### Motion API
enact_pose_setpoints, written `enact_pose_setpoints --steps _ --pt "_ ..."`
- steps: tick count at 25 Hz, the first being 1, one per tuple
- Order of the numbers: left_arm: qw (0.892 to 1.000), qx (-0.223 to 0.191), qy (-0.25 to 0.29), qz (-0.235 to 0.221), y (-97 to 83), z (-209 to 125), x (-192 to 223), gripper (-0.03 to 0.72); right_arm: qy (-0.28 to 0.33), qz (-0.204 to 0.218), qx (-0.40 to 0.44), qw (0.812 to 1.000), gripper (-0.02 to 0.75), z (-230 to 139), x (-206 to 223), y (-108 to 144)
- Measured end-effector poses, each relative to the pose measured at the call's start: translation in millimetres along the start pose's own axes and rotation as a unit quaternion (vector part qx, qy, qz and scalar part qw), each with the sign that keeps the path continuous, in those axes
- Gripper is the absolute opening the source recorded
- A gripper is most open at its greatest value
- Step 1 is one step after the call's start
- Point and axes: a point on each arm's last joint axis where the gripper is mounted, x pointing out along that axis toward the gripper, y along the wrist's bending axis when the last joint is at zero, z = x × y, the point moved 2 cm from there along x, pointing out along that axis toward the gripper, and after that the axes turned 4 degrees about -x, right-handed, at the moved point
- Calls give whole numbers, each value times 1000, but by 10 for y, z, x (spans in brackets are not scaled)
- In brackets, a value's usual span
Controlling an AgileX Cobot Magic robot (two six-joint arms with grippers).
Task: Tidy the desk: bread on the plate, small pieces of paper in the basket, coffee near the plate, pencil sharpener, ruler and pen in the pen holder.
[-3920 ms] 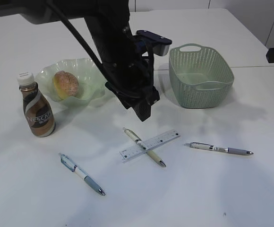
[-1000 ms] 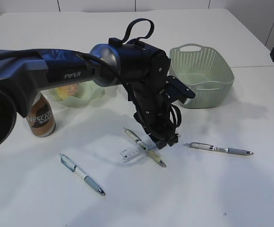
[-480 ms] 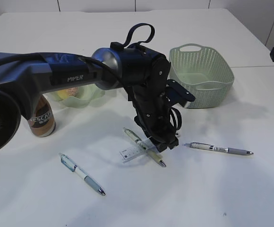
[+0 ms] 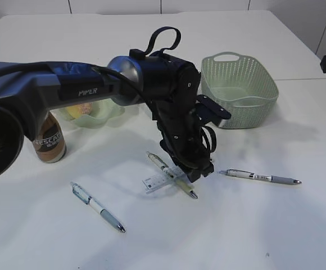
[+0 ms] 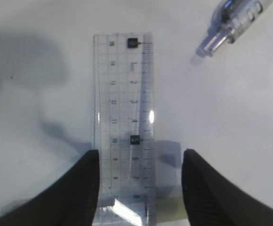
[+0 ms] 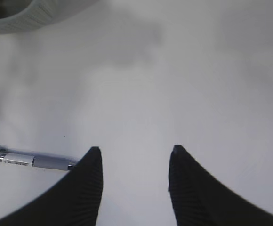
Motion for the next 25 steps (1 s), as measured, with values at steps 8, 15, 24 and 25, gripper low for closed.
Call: enact_pose_setpoints --steps 8,15,24,25 --pt "1000 -22 1 1 189 -30 -8 361 0 1 1 1000 372 0 0 3" --pt "1000 -25 2 -2 183 -31 -8 358 0 2 1 1000 372 0 0 5" --pt "999 -32 -1 -14 157 -23 -8 281 0 3 1 1000 371 1 0 7" --pt "999 -33 -2 -14 156 -23 -8 276 0 3 2 1000 371 1 0 7"
